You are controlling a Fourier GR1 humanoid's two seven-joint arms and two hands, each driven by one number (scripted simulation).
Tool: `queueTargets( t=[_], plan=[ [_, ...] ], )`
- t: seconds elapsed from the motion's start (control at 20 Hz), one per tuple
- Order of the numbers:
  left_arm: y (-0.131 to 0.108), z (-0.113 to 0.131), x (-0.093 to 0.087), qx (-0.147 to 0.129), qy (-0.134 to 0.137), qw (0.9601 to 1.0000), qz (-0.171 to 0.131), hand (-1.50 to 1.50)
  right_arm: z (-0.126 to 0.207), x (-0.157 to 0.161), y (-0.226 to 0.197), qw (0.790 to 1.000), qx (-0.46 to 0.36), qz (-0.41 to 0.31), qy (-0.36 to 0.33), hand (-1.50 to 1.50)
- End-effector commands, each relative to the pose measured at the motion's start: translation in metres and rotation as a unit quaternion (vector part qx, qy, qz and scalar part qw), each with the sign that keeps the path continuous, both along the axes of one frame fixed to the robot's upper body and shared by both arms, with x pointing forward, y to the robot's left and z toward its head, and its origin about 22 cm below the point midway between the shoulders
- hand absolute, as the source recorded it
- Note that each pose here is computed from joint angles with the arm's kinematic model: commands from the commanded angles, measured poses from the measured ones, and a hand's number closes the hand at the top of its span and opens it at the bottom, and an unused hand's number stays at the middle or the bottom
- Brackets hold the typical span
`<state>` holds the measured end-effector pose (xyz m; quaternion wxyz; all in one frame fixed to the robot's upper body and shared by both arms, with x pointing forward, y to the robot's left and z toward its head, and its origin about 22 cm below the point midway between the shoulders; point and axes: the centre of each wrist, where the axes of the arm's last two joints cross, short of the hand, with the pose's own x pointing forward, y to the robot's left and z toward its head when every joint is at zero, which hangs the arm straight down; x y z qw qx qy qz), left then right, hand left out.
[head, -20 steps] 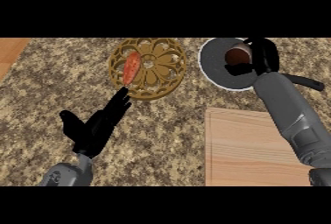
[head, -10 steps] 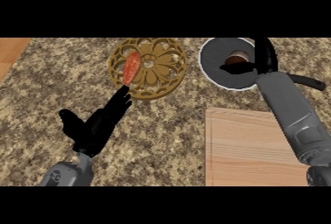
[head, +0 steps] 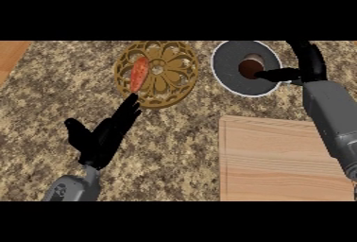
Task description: Pick the cupcake from the cutting board and place it in the pan
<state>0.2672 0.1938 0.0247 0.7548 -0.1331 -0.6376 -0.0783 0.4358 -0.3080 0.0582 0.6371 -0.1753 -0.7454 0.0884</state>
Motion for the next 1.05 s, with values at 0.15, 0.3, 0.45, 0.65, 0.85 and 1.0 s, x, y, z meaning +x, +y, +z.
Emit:
queueTargets(
  t=[0.15, 0.3, 0.45, 0.65, 0.85, 1.0],
  plan=[
    [0.004, 0.002, 0.003, -0.005, -0.002, 0.9999, 0.009, 0.00, -0.001, -0.024, -0.066, 0.996, 0.040, 0.073, 0.017, -1.50],
    [0.004, 0.000, 0.001, -0.006, 0.001, 0.9998, 0.021, 0.00, -0.002, -0.032, -0.082, 0.993, 0.051, 0.102, 0.021, -1.50],
    [0.014, -0.002, -0.001, -0.004, 0.013, 0.9998, 0.014, 0.00, -0.007, -0.044, -0.100, 0.991, 0.062, 0.119, 0.010, -1.50],
    [0.017, -0.001, 0.000, 0.004, 0.008, 0.9998, 0.016, 0.00, -0.011, -0.051, -0.108, 0.990, 0.052, 0.127, 0.010, -1.50],
    [0.006, -0.007, -0.006, -0.004, 0.005, 1.0000, 0.002, 0.00, -0.009, -0.057, -0.120, 0.989, 0.052, 0.137, 0.007, -1.50],
    [0.000, 0.002, 0.010, -0.002, 0.007, 0.9997, 0.023, 0.00, -0.015, -0.054, -0.110, 0.985, 0.053, 0.161, 0.019, -1.50]
  ],
)
